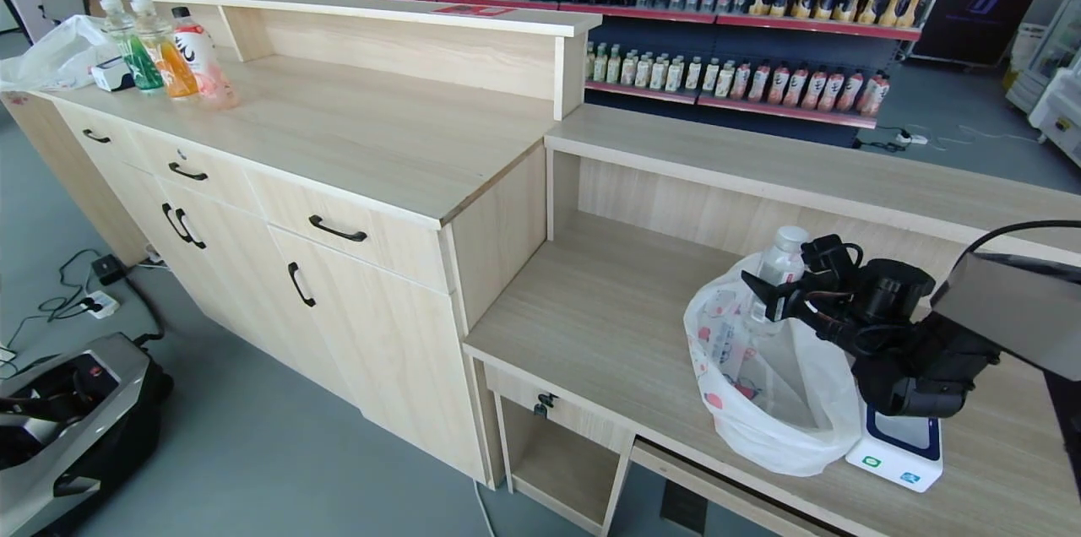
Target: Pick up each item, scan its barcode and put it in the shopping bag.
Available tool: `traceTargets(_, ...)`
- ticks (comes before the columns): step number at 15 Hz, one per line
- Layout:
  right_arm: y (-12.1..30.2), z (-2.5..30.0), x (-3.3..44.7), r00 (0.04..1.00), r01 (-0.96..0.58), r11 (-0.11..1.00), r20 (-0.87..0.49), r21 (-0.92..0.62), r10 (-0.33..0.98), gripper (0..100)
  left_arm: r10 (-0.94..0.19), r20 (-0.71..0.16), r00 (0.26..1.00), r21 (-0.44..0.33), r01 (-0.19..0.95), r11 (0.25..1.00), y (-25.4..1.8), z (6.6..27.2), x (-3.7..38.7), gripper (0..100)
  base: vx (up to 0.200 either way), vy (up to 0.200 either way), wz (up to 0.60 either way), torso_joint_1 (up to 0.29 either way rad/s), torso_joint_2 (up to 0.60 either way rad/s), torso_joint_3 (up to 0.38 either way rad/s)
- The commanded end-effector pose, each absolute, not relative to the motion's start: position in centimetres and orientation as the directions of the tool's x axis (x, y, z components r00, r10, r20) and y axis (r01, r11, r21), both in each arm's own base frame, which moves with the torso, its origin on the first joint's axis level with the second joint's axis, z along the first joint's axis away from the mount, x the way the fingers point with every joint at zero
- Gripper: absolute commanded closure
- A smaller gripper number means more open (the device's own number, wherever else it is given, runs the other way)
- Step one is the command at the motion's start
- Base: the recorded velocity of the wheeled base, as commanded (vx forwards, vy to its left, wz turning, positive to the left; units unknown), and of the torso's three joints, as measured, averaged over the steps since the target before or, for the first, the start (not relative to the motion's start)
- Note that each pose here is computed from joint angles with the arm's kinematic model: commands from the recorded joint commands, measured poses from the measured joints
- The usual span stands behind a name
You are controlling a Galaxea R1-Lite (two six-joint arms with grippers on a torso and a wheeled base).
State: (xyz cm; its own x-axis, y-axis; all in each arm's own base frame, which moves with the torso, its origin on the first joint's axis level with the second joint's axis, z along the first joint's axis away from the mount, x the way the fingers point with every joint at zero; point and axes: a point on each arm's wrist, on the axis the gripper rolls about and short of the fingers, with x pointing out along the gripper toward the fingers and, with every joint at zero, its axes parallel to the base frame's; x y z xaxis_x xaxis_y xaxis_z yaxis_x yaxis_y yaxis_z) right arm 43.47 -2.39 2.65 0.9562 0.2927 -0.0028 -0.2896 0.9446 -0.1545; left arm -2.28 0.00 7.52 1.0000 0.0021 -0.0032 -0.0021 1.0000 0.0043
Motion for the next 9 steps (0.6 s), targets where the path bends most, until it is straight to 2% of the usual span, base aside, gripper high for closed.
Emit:
traceTargets(1,-2.5,1.1,44.4,0.956,-0.291,0.946,-0.014,-0.146,0.292,100,0.002,-0.005,1.0,0.005,-0.002,1.0,0.0,7.5,-2.3,0,0.0,0.0,0.0,0.0,0.0,0.0)
traceTargets(9,-3.0,-1.3,44.8,0.959,-0.283,0.949,-0.043,-0.138,0.28,100,0.003,-0.005,1.0,0.005,-0.003,1.0,0.0,7.5,-2.3,0,0.0,0.0,0.0,0.0,0.0,0.0)
